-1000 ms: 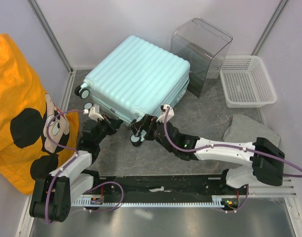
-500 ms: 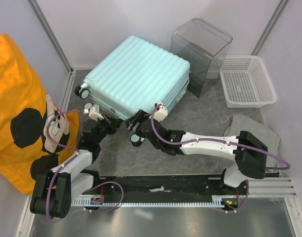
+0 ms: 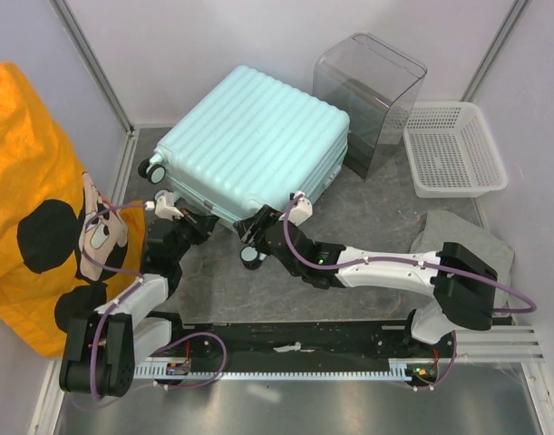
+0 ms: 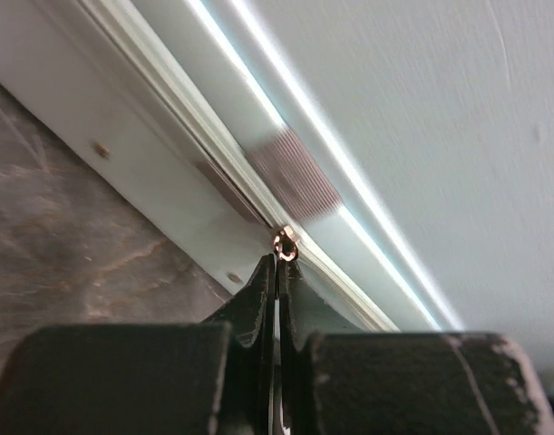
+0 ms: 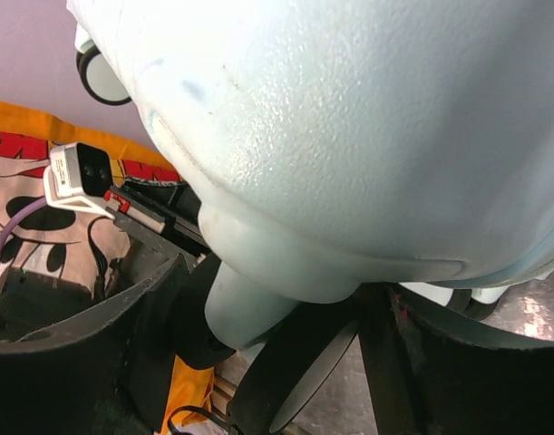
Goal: Open, take out, and arrange the luggage
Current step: Unzip the luggage at the center of the board.
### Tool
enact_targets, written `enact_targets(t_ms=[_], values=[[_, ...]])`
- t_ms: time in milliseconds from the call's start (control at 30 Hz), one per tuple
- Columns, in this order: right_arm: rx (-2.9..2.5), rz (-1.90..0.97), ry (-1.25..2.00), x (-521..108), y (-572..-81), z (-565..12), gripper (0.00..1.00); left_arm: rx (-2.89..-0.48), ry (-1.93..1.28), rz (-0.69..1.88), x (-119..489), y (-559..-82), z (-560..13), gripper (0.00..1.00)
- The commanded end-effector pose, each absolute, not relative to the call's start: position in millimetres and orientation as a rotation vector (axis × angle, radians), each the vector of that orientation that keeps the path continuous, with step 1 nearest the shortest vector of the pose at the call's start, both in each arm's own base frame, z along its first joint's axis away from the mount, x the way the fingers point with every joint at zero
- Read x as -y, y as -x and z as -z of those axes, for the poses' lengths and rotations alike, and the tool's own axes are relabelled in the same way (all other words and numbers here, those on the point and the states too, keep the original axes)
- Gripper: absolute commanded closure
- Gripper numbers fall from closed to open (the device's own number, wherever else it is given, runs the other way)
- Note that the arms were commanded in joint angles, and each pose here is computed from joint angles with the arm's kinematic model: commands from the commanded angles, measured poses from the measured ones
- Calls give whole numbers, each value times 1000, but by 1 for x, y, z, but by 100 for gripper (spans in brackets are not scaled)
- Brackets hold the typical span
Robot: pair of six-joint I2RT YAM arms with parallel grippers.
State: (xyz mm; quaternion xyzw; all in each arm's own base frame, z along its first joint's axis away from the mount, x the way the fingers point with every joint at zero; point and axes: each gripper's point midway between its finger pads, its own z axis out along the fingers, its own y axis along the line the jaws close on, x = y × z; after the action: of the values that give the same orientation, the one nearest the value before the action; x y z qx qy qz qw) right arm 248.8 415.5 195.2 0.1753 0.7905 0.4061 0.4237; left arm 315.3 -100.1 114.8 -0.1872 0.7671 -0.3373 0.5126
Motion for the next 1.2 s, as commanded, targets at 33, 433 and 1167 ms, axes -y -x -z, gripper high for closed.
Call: enact_targets(t_ms=[33, 433, 1167], values=[[-1875, -905, -425, -364, -254, -213, 100, -1718, 728, 582, 23, -335, -114, 98], [-1772, -845, -404, -310, -256, -230, 100, -1614, 893, 342, -42, -321, -109, 98], [-1795, -691, -384, -278, -286, -209, 100, -1450, 838, 262, -106, -314, -128, 98]])
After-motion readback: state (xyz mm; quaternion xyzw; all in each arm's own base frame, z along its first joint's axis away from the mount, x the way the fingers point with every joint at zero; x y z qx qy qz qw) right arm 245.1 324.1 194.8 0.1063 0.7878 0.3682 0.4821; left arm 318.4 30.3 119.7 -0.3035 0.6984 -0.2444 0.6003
